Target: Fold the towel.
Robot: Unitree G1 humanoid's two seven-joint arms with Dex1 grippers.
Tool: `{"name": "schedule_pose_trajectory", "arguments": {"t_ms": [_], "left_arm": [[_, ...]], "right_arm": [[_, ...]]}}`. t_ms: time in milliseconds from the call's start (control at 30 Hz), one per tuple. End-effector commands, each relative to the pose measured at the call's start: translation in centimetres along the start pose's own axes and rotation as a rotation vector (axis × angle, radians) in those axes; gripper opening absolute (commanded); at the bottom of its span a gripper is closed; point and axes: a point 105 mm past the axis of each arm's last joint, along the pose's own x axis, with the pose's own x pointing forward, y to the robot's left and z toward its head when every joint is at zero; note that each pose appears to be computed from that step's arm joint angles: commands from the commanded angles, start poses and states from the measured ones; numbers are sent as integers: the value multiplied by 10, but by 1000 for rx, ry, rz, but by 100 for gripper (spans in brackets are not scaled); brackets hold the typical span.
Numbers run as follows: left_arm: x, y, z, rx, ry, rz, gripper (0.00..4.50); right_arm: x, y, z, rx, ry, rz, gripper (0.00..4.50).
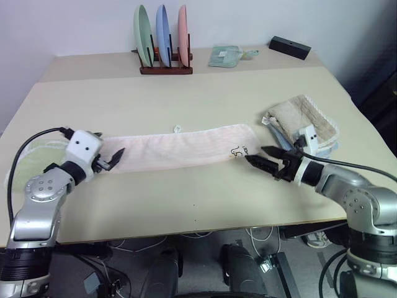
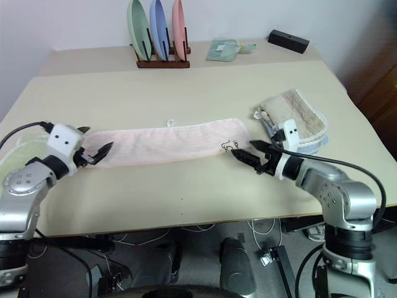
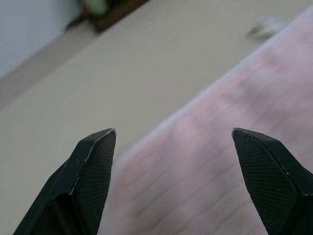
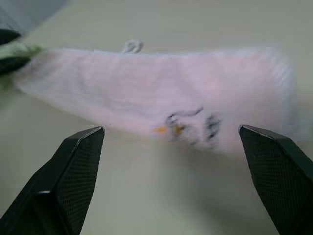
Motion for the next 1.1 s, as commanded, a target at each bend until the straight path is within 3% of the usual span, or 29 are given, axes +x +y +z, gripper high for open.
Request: {"name": "schedule_pose_trajectory", "arguments": {"t_ms": [33,267,533,633,867,1000,1100], "left_arm": [[6,-31,26,30,-103,-131,389],[6,-114,54,-20,-227,-467,389],[4,-144,72,-88,-284,-564,389],[4,-143,74,-107,-285,-552,389],[0,-142,71,-110,-265,-540,389],[0,-143,69,-114,-258,-538,389],[1,-140,67,-115,-254,-530,389]], "right_arm": [[1,0,-2,116,-23,-73,448],[21,-13,-8,364,-83,-220,448],[51,-41,5,637,-202,-362,448],[57,-48,7,681,-227,-398,365],[52,-57,13,714,-300,-454,5],[37,-60,25,677,-346,-473,2],[14,-60,41,546,-360,-492,2]]}}
